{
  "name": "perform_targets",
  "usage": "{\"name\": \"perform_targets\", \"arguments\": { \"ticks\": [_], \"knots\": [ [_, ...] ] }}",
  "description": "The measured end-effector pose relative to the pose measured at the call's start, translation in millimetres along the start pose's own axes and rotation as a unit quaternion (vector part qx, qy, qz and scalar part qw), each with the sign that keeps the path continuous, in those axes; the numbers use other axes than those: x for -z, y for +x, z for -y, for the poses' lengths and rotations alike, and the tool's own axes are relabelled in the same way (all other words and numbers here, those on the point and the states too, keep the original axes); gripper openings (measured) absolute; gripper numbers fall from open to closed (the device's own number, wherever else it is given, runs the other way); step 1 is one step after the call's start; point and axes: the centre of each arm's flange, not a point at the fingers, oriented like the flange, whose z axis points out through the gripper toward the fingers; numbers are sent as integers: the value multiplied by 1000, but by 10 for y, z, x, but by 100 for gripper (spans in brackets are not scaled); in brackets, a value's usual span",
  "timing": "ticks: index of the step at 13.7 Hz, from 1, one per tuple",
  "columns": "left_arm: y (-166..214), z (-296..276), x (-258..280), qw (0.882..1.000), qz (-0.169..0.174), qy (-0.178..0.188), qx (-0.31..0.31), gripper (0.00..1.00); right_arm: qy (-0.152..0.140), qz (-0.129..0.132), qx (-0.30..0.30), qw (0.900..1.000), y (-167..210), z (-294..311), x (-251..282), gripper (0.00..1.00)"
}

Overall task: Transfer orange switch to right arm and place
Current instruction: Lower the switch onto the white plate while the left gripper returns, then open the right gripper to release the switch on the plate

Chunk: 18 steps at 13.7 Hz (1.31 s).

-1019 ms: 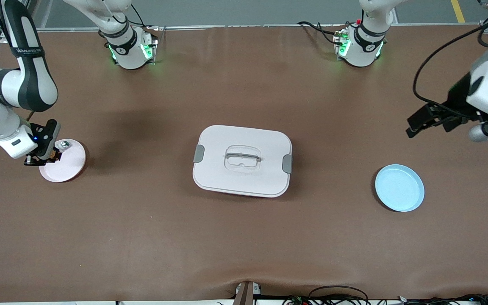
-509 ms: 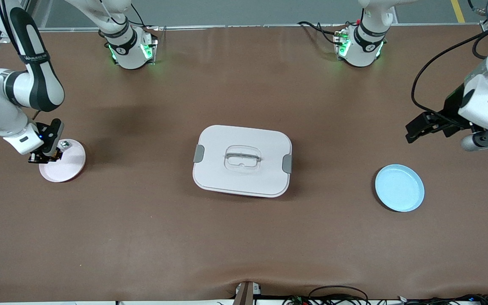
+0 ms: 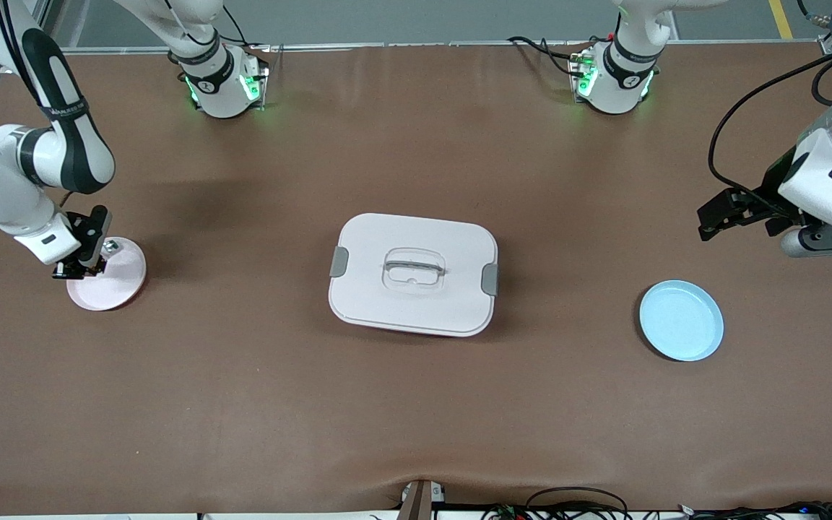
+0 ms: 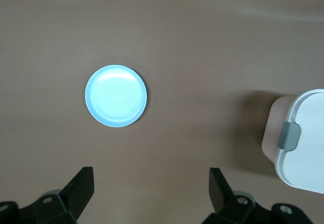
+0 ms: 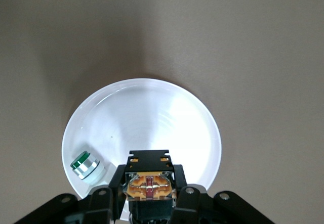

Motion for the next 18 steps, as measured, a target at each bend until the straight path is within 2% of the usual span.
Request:
{"name": "perform_targets", "arguments": {
  "ticks": [7,12,16,17,18],
  "knots": [
    [-4,68,-78,1000,9,-1,-24,100,-13,-7,4,1000,67,33,-387,41],
    [-73,187,-104,1000,12,0,-15,100,-26,-13,11,1000,156,47,-643,41],
    [-114,328,-121,1000,12,0,-5,100,-28,-13,12,999,165,31,-647,41],
    [-136,344,-144,1000,11,-1,-3,100,-29,-13,11,999,162,24,-642,47],
    [-163,353,-165,1000,10,-2,-3,100,-30,-12,11,999,157,13,-634,57]
  ]
}}
